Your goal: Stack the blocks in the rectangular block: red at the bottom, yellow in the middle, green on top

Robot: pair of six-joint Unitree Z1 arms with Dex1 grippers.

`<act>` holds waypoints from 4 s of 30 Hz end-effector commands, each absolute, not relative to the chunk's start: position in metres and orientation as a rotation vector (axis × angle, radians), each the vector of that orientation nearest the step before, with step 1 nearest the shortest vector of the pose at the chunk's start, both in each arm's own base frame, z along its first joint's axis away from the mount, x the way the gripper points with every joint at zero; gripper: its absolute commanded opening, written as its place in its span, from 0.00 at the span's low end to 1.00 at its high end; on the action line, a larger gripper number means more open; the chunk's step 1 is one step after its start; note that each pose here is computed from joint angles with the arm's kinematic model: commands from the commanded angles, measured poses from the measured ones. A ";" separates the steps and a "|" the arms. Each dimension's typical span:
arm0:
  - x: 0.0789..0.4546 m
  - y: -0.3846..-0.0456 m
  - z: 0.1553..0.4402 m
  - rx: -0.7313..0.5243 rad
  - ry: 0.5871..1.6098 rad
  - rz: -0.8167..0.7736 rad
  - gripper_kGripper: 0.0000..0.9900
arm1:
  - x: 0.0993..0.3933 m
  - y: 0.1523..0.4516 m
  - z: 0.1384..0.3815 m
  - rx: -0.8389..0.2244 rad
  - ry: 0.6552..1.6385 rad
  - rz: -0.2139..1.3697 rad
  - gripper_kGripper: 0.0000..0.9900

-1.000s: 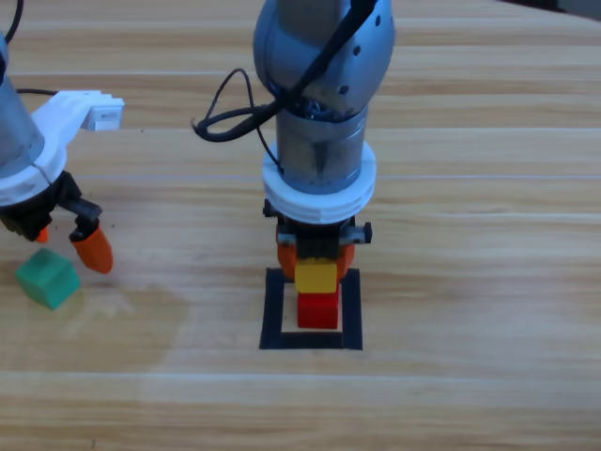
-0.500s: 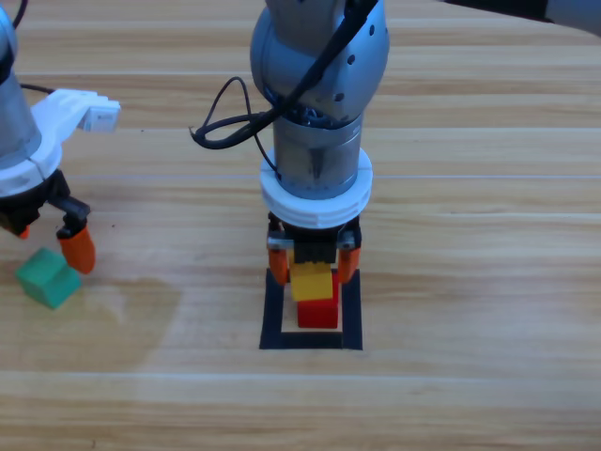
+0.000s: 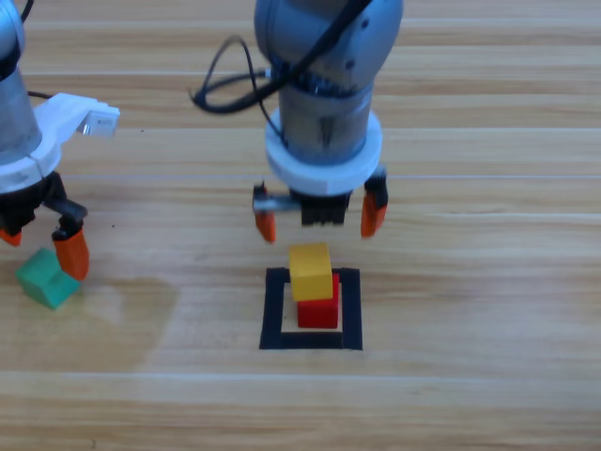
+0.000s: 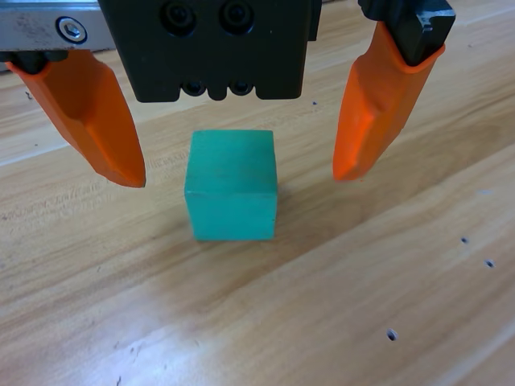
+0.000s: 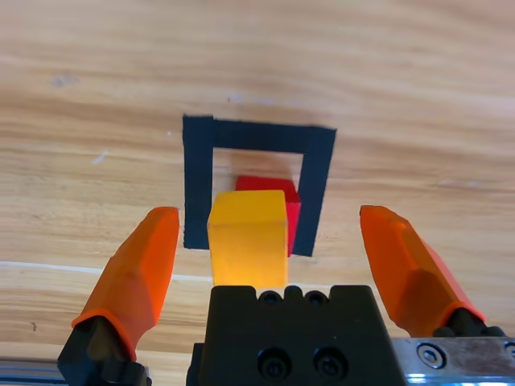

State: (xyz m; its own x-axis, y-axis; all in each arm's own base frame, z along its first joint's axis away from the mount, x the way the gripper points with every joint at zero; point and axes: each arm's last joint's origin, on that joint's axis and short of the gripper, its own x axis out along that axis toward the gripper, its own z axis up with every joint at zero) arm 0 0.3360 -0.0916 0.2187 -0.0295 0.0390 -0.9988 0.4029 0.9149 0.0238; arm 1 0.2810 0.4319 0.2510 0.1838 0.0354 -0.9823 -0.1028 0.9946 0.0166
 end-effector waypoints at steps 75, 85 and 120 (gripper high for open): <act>0.304 -0.287 0.301 0.032 1.400 -0.208 0.00 | 0.148 0.181 0.385 -0.403 0.745 1.094 0.99; 0.308 -0.308 0.312 0.000 1.410 -0.183 0.00 | 0.149 0.182 0.383 -0.407 0.755 1.099 0.99; 0.295 -0.361 0.259 0.036 1.537 0.010 0.00 | 0.150 0.184 0.382 -0.413 0.763 1.109 0.99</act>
